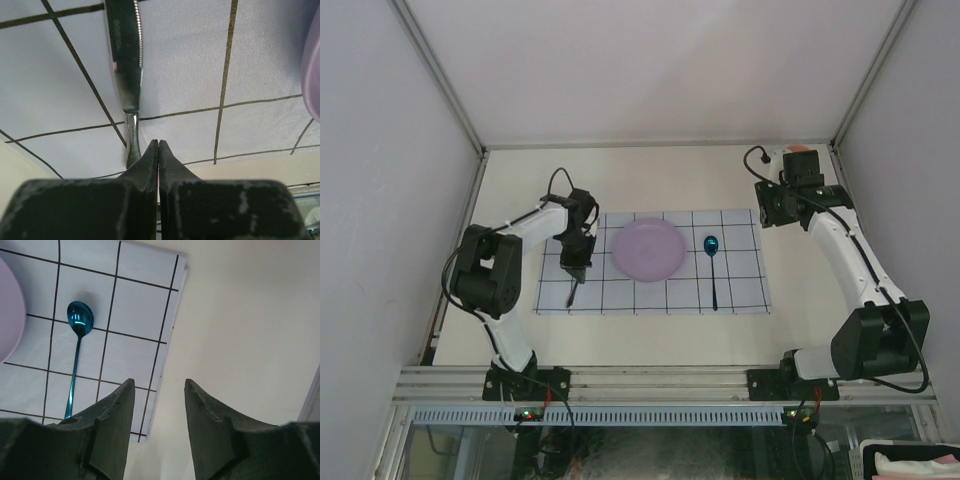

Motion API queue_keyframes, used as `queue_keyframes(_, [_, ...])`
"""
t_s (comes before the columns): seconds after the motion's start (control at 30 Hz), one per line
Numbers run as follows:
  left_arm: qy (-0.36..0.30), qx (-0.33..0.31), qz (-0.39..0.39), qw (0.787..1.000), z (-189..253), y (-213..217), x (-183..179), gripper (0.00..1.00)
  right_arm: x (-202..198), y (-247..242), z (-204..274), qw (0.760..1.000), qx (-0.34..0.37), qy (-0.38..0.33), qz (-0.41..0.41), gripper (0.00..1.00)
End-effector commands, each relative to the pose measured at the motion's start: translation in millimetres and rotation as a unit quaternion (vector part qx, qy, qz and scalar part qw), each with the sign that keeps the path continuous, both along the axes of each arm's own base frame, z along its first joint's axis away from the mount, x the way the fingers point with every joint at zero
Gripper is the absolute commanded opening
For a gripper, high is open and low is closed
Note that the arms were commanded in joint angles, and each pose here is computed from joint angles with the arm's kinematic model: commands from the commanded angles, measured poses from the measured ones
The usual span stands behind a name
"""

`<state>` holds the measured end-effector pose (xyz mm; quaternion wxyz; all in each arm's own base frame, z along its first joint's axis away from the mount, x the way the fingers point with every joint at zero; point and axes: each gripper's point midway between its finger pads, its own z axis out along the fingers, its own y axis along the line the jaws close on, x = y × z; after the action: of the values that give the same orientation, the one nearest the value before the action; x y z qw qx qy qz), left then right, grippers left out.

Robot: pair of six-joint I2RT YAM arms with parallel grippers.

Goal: Set the dinner table for one person
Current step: Adjust the knife on the napkin.

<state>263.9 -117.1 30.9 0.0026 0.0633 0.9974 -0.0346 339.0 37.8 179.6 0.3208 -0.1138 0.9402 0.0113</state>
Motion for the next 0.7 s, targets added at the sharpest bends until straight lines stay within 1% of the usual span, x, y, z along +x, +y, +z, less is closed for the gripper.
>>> queue_keyframes(0.0, [-0.009, -0.031, 0.017, 0.999, 7.1, -9.2, 0.8, 0.0, 1.2, 1.3, 17.3, 0.999, -0.003, -0.035, 0.009, 0.44])
queue_keyframes(0.13, [-0.006, -0.035, 0.021, 0.999, 5.5, -13.1, 6.1, 0.0, -2.6, 0.1, 19.1, 0.999, -0.008, -0.034, 0.012, 0.44])
queue_keyframes(0.23, [-0.02, -0.02, 0.011, 1.0, 7.4, -7.0, 12.2, 0.0, -4.9, -1.2, 20.9, 0.999, -0.011, -0.035, 0.013, 0.44])
queue_keyframes(0.37, [-0.032, -0.02, -0.042, 0.998, 12.9, -1.0, 10.5, 0.0, -5.8, 0.1, 19.5, 0.999, -0.011, -0.038, 0.016, 0.44])
queue_keyframes(0.5, [-0.078, 0.027, -0.071, 0.994, 31.7, 18.4, 21.5, 0.05, -4.8, 3.3, 18.4, 0.999, -0.012, -0.041, 0.022, 0.44])
queue_keyframes(0.57, [-0.118, 0.046, -0.072, 0.989, 48.9, 27.2, 28.5, 0.08, -3.6, 4.9, 18.6, 0.999, -0.01, -0.043, 0.023, 0.44])
queue_keyframes(0.67, [-0.18, 0.055, -0.07, 0.98, 79.4, 32.5, 40.4, 0.11, -2.6, 8.0, 20.8, 0.998, -0.009, -0.049, 0.024, 0.44])
